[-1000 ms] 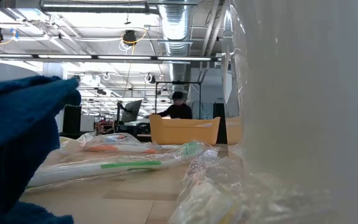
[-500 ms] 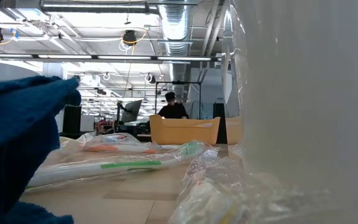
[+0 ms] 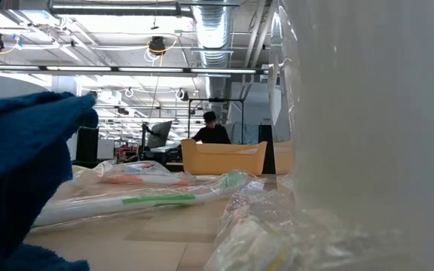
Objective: Pick & Place Toothbrushes
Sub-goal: Put the green toothbrush into the black bin
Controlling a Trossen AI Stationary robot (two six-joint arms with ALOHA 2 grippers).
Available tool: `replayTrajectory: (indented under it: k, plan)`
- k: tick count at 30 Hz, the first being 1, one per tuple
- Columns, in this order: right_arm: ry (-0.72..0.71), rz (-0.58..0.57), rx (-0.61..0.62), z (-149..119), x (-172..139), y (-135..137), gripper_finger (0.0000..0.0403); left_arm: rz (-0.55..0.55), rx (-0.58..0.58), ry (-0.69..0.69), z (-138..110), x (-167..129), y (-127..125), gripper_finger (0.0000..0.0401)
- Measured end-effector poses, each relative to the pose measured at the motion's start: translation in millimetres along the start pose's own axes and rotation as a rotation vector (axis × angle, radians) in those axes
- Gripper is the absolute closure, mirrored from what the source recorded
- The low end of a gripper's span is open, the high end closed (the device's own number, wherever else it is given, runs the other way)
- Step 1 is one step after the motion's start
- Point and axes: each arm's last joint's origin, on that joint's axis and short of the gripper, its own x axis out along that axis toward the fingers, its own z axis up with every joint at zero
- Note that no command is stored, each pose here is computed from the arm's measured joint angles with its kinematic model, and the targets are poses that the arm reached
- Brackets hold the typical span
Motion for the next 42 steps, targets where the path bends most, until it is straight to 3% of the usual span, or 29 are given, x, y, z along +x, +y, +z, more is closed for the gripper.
replayTrajectory:
  k: [4,13,17,27,34,42]
  plan:
    - [0.023,-0.022,-0.047,2,-1,-5,0.0387,0.000,0.000,0.000,0,0,0,0.0247]
    - [0.020,-0.035,-0.174,9,-2,-10,0.0366,0.000,0.000,0.000,0,0,0,0.0247]
    - [0.028,-0.028,-0.191,14,-3,-14,0.0387,0.000,0.000,0.000,0,0,0,0.0247]
    - [0.000,0.029,-0.217,25,4,-15,0.0359,0.000,-0.002,0.000,0,0,0,0.0247]
    - [-0.010,0.018,-0.209,25,4,-16,0.0382,0.000,-0.002,0.000,0,0,0,0.0247]
    - [-0.006,-0.001,-0.162,24,4,-17,0.0319,0.000,-0.002,0.000,0,0,0,0.0247]
